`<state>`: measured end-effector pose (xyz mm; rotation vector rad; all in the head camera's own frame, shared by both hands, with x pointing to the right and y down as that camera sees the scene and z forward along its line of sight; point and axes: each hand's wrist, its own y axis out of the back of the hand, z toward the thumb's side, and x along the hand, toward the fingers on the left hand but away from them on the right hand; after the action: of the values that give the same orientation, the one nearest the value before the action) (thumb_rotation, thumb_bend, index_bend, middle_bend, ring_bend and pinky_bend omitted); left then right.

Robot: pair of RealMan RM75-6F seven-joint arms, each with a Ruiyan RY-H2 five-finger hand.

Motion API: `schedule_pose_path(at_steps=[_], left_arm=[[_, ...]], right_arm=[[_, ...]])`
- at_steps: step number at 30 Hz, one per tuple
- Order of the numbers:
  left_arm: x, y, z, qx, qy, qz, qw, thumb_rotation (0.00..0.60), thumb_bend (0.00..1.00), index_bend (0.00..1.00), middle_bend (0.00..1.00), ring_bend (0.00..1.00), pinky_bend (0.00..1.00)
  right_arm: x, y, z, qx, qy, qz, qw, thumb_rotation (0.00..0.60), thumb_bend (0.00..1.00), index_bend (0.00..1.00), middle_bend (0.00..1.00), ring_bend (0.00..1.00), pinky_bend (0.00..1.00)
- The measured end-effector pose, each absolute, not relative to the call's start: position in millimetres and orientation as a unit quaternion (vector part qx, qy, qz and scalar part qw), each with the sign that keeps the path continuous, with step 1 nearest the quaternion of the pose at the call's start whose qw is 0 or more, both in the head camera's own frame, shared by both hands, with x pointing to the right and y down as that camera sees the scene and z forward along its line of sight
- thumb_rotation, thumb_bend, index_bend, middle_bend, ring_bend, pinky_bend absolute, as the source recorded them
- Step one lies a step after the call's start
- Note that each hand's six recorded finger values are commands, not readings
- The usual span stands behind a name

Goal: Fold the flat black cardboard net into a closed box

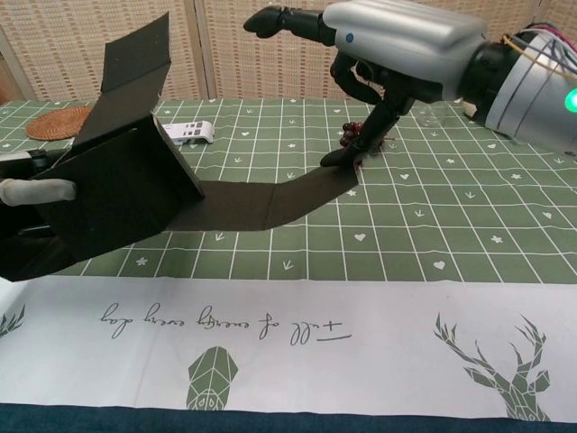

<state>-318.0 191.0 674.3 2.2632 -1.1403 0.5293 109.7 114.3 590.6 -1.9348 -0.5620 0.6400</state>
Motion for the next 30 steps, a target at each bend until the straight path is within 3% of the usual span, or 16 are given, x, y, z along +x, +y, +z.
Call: schedule_pose_path(at_steps=[22,30], left_arm=[[-350,155,667,0.823,-0.453,0.207,0.274,0.6,0.09,0.27,0.29,0.72,0.93],[-342,152,660,0.826,-0.445,0.19,0.289,0.6,0.09,0.26,0.29,0.72,0.93]], right_arm=[[133,107,574,-0.796,-0.326,0.229,0.457,0.6,0.0,0.0,0.06,0.82,1.0],[121,115,591,-0.796,-0.305,0.234,0.468,0.6,0.0,0.0,0.06,0.82,1.0]])
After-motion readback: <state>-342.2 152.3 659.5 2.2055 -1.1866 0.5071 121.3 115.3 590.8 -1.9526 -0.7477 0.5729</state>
